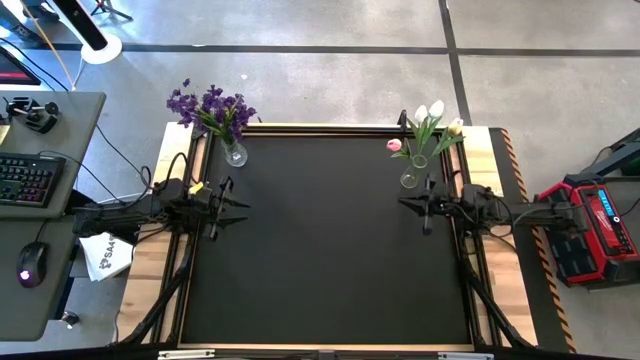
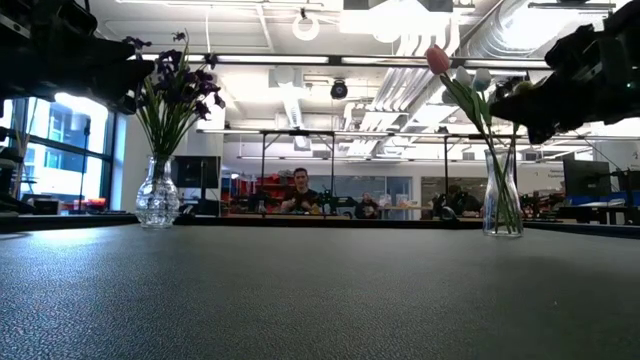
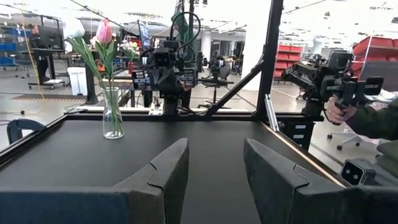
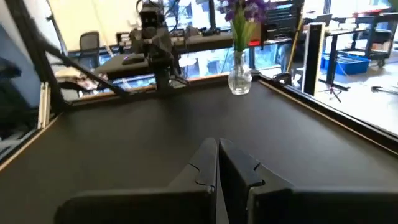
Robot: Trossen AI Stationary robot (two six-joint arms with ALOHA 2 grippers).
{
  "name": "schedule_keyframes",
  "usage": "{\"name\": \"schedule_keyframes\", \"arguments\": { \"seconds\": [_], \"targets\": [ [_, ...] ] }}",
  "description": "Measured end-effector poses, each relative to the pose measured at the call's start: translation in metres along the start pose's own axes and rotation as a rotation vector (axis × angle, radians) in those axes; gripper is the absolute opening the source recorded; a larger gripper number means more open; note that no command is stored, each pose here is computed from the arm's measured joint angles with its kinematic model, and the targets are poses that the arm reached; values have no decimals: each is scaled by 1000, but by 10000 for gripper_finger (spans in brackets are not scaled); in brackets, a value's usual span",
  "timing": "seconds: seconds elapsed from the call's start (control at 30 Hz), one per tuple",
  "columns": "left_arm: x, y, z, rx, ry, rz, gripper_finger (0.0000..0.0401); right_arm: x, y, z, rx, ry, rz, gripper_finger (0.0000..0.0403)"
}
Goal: Sort flowers into vase by color
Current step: Return to Home Position
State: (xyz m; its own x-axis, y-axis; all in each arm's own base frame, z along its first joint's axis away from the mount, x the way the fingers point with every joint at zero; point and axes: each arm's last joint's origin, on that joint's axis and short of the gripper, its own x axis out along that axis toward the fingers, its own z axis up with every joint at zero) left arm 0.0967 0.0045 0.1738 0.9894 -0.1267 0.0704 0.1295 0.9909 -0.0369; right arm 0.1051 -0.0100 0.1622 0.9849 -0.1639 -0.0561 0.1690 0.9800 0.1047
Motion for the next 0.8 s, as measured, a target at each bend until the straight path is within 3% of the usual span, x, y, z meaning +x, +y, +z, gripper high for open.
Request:
{"name": "schedule_keyframes", "arguments": {
  "seconds": [0.23,0.4,0.7,0.8],
  "targets": [
    [0,0,0,-3,0,0,141,-2,5,5,-122,-25,155,0],
    [0,0,0,-1,1,0,141,-12,5,22,-141,-80,157,0],
    [0,0,-1,-6,12,-8,141,-13,6,16,-127,-60,228,0],
    [1,0,-2,-7,20,-9,141,-11,6,13,-123,-113,238,0]
  ]
}}
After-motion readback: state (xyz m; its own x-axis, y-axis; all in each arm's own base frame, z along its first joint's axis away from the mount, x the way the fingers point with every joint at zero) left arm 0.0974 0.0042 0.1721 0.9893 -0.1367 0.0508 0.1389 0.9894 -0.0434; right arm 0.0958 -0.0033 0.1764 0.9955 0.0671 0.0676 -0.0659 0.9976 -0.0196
